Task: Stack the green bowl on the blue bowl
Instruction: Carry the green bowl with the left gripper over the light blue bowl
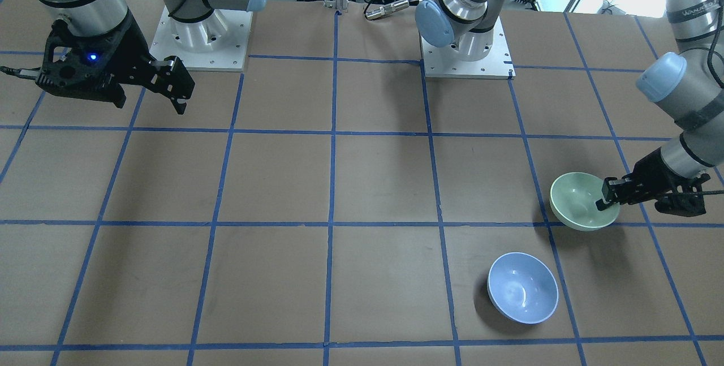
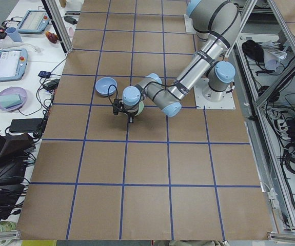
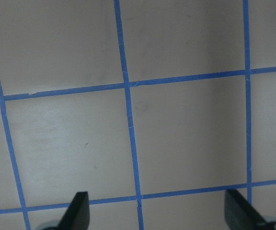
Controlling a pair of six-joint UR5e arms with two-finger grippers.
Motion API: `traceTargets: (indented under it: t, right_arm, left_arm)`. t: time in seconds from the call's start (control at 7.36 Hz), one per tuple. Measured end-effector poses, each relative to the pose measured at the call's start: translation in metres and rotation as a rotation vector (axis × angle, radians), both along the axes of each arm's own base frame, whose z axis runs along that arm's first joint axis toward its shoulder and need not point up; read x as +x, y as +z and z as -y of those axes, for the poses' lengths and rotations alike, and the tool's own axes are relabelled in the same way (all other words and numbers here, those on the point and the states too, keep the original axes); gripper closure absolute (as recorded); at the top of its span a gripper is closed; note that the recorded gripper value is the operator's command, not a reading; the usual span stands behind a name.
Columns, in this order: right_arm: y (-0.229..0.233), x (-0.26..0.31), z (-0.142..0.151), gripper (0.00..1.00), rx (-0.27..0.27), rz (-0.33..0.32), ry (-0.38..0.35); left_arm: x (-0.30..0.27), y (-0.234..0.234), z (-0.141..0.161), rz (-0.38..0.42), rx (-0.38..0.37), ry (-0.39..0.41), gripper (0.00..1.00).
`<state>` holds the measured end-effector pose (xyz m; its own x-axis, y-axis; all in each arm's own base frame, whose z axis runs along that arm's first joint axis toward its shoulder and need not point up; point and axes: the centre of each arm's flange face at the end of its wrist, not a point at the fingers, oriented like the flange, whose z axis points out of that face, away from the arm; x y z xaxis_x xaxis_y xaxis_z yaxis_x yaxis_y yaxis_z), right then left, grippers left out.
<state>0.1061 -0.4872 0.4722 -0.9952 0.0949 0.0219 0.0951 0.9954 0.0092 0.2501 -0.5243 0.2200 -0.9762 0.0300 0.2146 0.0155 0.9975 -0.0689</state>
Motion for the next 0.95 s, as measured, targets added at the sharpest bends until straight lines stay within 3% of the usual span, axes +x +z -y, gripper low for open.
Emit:
traceTargets:
  t: [0.41, 0.95]
  right_arm:
    - [0.000, 0.000, 0.000, 0.00, 0.000, 0.000, 0.000]
    - [0.000, 0.000, 0.000, 0.00, 0.000, 0.000, 0.000]
  left_arm:
    - [0.005, 0.036, 0.024, -0.002, -0.026, -0.005, 0.96]
    - [-0.019, 0.079, 0.072, -0.078, -0.049, 0.022, 0.96]
